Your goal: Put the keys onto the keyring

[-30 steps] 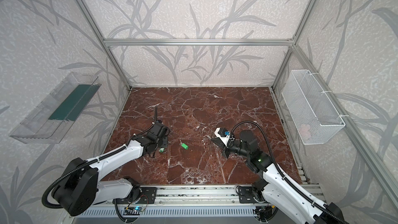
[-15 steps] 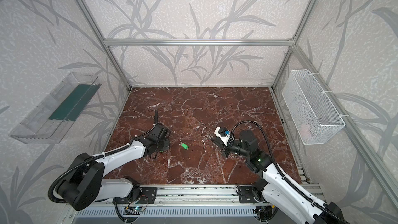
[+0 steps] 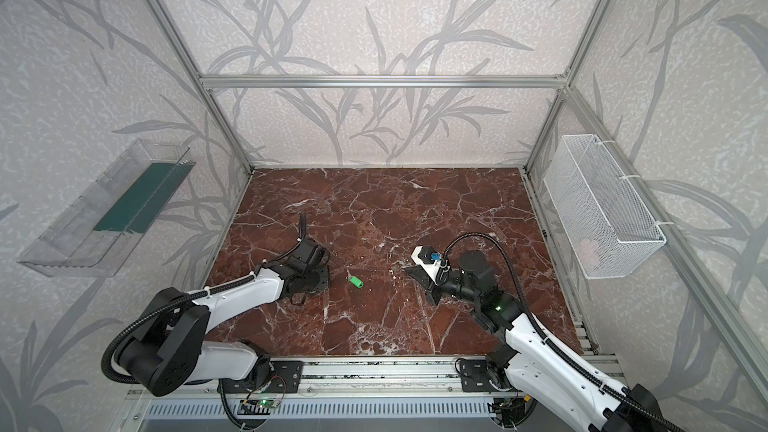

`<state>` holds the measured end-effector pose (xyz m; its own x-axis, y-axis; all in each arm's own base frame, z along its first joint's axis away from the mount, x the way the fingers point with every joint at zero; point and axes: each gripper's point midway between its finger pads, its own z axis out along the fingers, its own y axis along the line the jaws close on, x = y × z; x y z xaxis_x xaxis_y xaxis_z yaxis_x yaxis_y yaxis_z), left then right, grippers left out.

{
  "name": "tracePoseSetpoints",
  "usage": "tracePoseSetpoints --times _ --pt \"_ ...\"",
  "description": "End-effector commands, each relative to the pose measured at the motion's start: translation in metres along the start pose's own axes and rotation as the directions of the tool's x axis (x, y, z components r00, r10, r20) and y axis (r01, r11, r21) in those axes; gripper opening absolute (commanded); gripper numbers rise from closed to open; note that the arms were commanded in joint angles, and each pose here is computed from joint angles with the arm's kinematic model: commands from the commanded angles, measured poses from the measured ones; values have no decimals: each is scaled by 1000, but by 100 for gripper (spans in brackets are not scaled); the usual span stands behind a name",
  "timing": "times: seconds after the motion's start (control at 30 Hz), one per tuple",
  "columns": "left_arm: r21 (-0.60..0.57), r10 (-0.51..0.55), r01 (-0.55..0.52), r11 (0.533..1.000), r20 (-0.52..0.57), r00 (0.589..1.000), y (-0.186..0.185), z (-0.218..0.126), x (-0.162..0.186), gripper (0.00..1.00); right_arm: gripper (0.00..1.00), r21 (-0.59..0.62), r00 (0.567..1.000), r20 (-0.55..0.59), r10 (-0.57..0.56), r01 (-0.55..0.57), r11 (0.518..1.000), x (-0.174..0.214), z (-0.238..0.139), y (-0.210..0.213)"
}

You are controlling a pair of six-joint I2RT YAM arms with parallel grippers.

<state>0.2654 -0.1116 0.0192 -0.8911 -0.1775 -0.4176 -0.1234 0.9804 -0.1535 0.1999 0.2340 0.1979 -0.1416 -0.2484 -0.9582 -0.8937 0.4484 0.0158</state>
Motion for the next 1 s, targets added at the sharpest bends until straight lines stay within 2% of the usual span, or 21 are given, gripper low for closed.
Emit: tracePoseSetpoints --times 0.0,0.1,0.2,0.33,0.47,0.73,0.97 --pt "74 -58 62 995 -65 996 -12 -1 14 57 0 0 999 36 -15 15 1000 -9 1 1" --pt "81 -72 77 994 -66 995 -13 -2 15 56 0 0 999 35 -16 16 1000 -9 1 0" --pt "27 -61 62 998 -38 997 -2 -5 12 55 0 -1 999 35 -17 17 1000 -9 2 0" --pt "-41 6 -5 999 9 1000 7 -13 0 51 0 -4 999 36 -17 17 1000 -9 3 0" --pt "-82 74 -74 994 -5 997 10 -15 -2 45 0 -2 999 35 -15 15 1000 -8 3 0" --pt "-69 134 -135 989 -16 991 4 -9 -2 33 0 0 999 33 -10 10 1000 -8 4 -1" --pt "-75 179 -181 981 -28 983 1 -5 -5 27 0 1 999 31 -7 7 1000 -8 4 -1"
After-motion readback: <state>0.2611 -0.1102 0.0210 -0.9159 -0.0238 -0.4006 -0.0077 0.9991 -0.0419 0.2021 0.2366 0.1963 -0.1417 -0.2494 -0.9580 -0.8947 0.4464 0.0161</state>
